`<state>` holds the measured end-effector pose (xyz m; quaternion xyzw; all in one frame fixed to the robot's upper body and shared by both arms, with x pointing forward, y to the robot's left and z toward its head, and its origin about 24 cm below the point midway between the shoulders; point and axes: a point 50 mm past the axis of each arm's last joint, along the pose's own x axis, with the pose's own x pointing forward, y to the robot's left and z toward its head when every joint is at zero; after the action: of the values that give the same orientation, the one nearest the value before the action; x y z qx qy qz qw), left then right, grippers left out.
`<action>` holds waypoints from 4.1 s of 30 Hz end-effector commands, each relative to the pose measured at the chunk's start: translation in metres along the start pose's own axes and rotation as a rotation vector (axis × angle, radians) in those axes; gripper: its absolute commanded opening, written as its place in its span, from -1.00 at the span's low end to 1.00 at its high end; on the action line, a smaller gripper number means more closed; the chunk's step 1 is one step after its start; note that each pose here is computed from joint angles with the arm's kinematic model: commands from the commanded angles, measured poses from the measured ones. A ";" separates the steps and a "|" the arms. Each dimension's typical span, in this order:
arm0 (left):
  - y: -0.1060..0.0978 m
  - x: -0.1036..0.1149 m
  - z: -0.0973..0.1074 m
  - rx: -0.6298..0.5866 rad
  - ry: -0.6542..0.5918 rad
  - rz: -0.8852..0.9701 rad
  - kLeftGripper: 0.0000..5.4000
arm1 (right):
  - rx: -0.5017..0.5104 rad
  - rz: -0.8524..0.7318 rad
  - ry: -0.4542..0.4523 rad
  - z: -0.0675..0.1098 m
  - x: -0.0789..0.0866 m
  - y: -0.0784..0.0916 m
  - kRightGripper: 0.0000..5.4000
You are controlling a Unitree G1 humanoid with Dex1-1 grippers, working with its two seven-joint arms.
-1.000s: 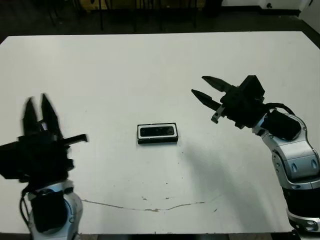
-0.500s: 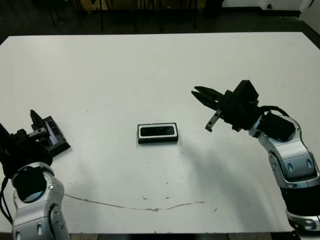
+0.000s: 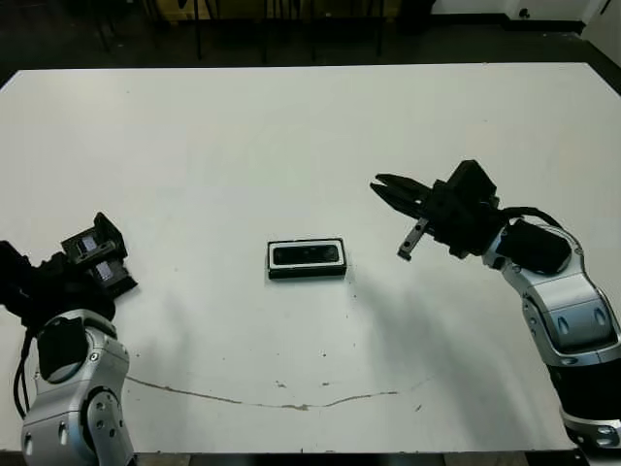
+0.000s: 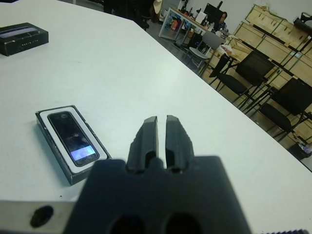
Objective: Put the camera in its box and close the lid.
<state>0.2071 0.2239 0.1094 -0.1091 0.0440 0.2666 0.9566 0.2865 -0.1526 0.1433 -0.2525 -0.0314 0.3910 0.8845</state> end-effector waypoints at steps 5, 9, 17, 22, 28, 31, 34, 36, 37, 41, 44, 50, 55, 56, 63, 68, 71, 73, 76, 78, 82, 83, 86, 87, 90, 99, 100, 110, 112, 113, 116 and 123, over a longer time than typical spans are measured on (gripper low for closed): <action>-0.002 0.003 -0.024 0.050 0.187 0.045 1.00 | -0.028 0.017 0.044 -0.006 -0.001 0.001 -1.00; -0.001 0.008 -0.030 0.099 0.222 0.038 1.00 | -0.035 0.022 0.063 -0.004 0.000 0.001 -1.00; 0.001 0.020 -0.041 0.123 0.307 0.077 1.00 | 0.010 0.030 0.073 -0.005 -0.001 0.004 -1.00; 0.004 0.026 -0.044 0.139 0.324 0.064 1.00 | 0.013 0.042 0.068 -0.005 -0.001 0.004 -1.00; 0.007 0.027 -0.047 0.173 0.348 0.066 1.00 | 0.006 0.051 0.062 -0.005 -0.002 0.004 -1.00; 0.009 0.027 -0.050 0.119 0.375 0.063 1.00 | 0.006 0.057 0.060 -0.006 -0.003 0.004 -1.00; 0.009 0.027 -0.052 0.103 0.386 0.044 1.00 | 0.006 0.061 0.055 -0.006 -0.003 0.004 -1.00; 0.010 0.026 -0.054 0.090 0.397 0.031 1.00 | 0.004 0.064 0.055 -0.006 -0.004 0.004 -1.00; 0.010 0.026 -0.055 0.096 0.407 0.028 1.00 | 0.001 0.064 0.056 -0.006 -0.004 0.004 -1.00; 0.010 0.027 -0.058 0.077 0.429 0.018 1.00 | 0.007 0.068 0.054 -0.006 -0.004 0.004 -1.00; 0.011 0.028 -0.061 0.068 0.451 -0.006 1.00 | 0.004 0.070 0.053 -0.005 -0.005 0.004 -1.00; 0.012 0.028 -0.063 0.026 0.474 0.011 1.00 | 0.014 0.076 0.048 -0.007 -0.006 0.003 -1.00; 0.014 0.028 -0.066 -0.037 0.453 0.079 1.00 | 0.019 0.076 0.049 -0.008 -0.006 0.003 -1.00; 0.014 0.028 -0.067 -0.051 0.444 0.102 1.00 | 0.017 0.075 0.055 -0.007 -0.006 0.003 -1.00; 0.014 0.030 -0.070 -0.162 0.444 0.219 1.00 | 0.025 0.081 0.043 -0.009 -0.006 0.003 -1.00; 0.013 0.030 -0.072 -0.078 0.475 0.254 0.75 | 0.008 0.079 0.051 -0.008 -0.007 0.002 -1.00; 0.015 0.027 -0.074 -0.034 0.516 0.224 0.54 | 0.009 0.080 0.052 -0.007 -0.007 0.002 -1.00; 0.019 0.024 -0.075 0.006 0.531 0.174 0.41 | 0.013 0.082 0.046 -0.007 -0.007 0.002 -1.00; 0.024 0.022 -0.075 0.052 0.556 0.134 0.22 | 0.011 0.084 0.043 -0.007 -0.006 0.002 -1.00; 0.027 0.021 -0.075 0.094 0.566 0.104 0.10 | 0.012 0.084 0.041 -0.007 -0.006 0.002 -1.00; 0.030 0.018 -0.080 0.197 0.631 -0.008 0.06 | 0.017 0.084 0.037 -0.007 -0.005 0.003 -1.00; 0.030 0.018 -0.081 0.227 0.634 -0.035 0.06 | 0.019 0.085 0.036 -0.007 -0.005 0.003 -1.00; 0.029 0.016 -0.083 0.290 0.618 -0.089 0.05 | 0.026 0.084 0.043 -0.007 -0.005 0.004 -1.00; 0.026 0.016 -0.082 0.293 0.609 -0.098 0.05 | 0.025 0.082 0.051 -0.007 -0.005 0.004 -1.00; 0.017 0.015 -0.072 0.278 0.553 -0.128 0.04 | 0.011 0.079 0.059 -0.005 -0.006 0.004 -1.00; -0.017 0.007 -0.013 0.198 0.277 -0.328 0.04 | 0.027 0.082 0.045 -0.008 -0.005 0.006 -1.00; -0.021 0.005 -0.006 0.192 0.251 -0.365 0.04 | 0.029 0.083 0.041 -0.008 -0.005 0.006 -1.00; -0.056 -0.001 0.037 0.352 0.070 -0.829 0.04 | 0.048 0.076 0.043 -0.011 -0.005 0.006 -1.00; -0.060 0.004 0.038 0.405 0.068 -0.890 0.04 | 0.064 0.072 0.041 -0.012 -0.005 0.005 -1.00; -0.061 0.007 0.038 0.431 0.075 -0.921 0.04 | 0.071 0.068 0.043 -0.013 -0.006 0.005 -1.00; -0.067 0.015 0.036 0.530 0.086 -1.030 0.04 | 0.064 0.057 0.048 -0.013 -0.007 0.004 -1.00; -0.073 0.047 0.025 0.686 0.144 -1.251 0.04 | 0.063 0.012 0.062 -0.016 -0.009 -0.002 -1.00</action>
<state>0.2800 0.1865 0.1464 0.1605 0.0983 -0.3598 0.9139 0.2845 -0.1600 0.1368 -0.2400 -0.0086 0.4023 0.8834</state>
